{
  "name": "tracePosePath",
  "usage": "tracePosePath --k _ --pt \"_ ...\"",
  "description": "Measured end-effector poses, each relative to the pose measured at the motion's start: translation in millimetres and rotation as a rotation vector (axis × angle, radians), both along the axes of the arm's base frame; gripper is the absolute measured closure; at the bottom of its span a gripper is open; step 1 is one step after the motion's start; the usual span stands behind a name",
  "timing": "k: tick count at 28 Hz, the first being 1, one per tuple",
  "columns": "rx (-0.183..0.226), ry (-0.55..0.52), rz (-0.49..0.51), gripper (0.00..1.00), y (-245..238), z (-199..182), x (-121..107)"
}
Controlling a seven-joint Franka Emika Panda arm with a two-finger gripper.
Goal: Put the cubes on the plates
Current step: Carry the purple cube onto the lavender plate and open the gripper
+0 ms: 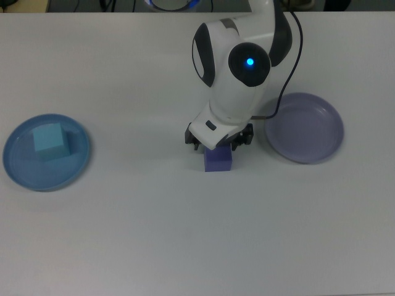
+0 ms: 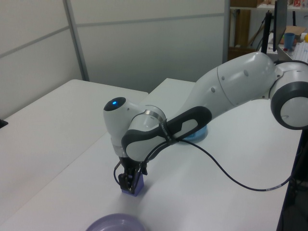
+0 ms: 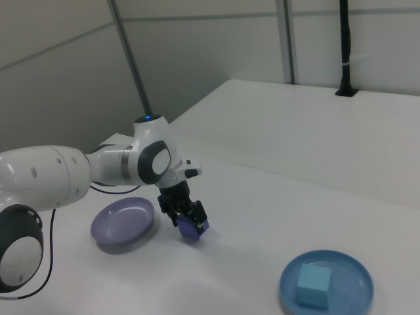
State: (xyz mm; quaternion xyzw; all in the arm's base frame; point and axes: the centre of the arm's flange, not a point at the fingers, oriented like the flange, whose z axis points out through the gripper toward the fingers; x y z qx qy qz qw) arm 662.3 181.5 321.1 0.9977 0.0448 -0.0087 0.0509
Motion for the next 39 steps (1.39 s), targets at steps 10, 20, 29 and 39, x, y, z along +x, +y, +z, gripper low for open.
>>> tracePosePath --k 10,20,29,39 --pt "0.019 -0.063 -0.083 0.36 1.5 11.0 8.5" --pt "0.037 -0.081 -0.059 0.36 27.6 80.1 -6.9" --pt "0.067 -0.058 -0.007 0.37 121.0 89.0 -50.3" --pt "0.044 -0.011 0.039 0.37 190.2 66.2 -94.0"
